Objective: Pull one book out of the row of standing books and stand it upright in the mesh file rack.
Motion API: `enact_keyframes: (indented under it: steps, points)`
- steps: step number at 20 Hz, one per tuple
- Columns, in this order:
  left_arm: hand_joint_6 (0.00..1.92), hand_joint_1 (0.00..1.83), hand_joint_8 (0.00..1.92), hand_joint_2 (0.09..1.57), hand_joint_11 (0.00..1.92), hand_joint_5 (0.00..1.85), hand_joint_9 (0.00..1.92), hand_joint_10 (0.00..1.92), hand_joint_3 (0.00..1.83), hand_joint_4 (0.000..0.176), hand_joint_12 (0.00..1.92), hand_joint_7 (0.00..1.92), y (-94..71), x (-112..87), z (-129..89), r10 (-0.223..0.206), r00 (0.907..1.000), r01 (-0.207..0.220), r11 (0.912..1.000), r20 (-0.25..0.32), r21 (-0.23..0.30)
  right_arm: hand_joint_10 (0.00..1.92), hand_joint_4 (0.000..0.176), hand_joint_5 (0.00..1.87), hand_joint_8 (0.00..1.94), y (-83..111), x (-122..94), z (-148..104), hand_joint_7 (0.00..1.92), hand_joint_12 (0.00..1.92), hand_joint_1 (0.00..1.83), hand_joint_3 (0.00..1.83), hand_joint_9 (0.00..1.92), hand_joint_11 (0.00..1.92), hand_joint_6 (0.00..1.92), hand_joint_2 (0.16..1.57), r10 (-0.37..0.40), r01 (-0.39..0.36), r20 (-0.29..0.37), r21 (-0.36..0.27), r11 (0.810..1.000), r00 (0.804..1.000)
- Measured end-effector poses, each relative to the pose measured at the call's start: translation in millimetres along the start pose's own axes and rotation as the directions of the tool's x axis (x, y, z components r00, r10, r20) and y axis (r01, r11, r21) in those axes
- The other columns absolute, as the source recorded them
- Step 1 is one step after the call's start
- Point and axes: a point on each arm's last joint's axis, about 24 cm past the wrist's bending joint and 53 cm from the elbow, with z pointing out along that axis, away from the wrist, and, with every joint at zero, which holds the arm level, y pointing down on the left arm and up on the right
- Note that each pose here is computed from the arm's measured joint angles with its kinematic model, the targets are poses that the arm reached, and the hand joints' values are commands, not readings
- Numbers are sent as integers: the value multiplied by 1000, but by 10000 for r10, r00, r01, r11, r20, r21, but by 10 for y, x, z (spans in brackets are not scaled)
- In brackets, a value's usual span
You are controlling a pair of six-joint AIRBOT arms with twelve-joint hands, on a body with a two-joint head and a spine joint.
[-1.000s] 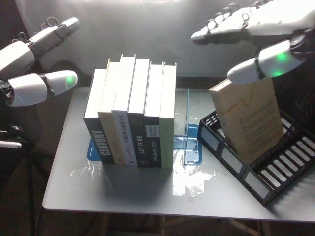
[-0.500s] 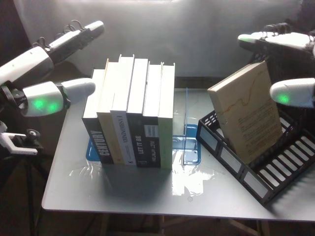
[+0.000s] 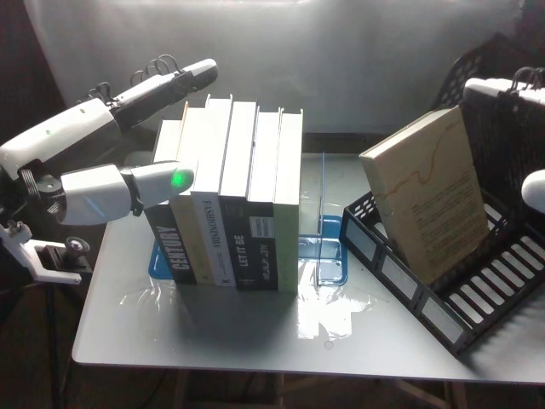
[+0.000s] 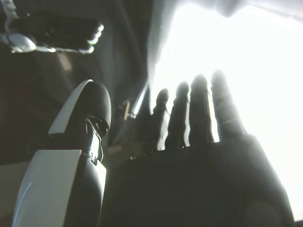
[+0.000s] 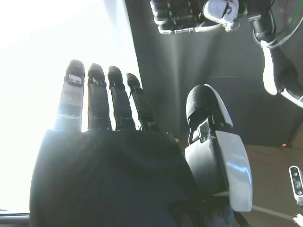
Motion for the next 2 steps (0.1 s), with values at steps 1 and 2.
enact_keyframes:
  steps: [1,2]
  points:
    - [0,559,0,1337,0,0,0,0,0,14,0,0,5,11,-1,33,10000,-33,10000,-53,-25,0,0,0,0,2,-3,2,0,0,129,4,0,0,0,1369,18,-18,55,-13,10000,10000]
    - [0,563,0,1331,0,0,0,0,0,10,0,0,6,37,-2,-9,10000,9,10000,-97,-62,1,9,0,0,-7,-24,-17,0,0,111,14,3,0,0,1397,27,-26,172,-11,10000,9998]
